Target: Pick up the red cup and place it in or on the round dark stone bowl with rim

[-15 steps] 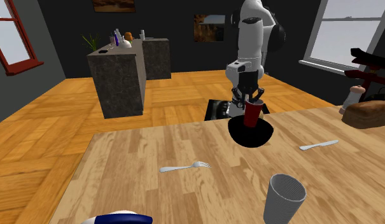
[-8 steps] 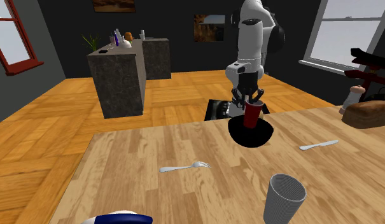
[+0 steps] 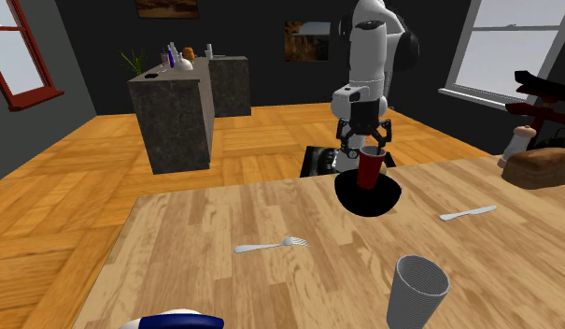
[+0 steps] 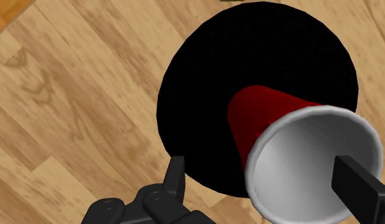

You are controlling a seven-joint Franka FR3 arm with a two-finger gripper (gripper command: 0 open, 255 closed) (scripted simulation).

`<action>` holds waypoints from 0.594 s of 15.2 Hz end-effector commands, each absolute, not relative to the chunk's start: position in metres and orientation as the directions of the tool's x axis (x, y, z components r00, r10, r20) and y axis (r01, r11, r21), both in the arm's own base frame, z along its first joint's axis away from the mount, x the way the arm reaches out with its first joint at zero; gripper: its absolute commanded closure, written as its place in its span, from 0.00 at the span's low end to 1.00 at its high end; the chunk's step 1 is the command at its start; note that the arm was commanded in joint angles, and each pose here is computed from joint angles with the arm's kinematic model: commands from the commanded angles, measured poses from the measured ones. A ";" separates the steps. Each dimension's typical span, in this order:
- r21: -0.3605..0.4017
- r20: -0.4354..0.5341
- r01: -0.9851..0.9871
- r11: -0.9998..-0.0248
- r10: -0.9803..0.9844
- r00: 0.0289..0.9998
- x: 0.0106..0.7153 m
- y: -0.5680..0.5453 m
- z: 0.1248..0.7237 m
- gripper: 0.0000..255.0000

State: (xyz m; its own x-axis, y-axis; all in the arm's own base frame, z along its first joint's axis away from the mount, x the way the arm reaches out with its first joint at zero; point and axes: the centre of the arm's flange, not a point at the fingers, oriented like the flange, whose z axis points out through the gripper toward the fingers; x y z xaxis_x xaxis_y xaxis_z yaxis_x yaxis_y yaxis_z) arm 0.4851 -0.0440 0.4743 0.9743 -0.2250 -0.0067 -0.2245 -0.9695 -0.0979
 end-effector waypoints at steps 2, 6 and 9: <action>-0.098 -0.007 -0.225 -0.970 -0.225 0.974 0.483 -0.048 0.509 0.00; -0.098 -0.007 -0.225 -0.970 -0.225 0.974 0.483 -0.048 0.509 0.00; -0.098 -0.007 -0.225 -0.970 -0.225 0.974 0.483 -0.048 0.509 0.00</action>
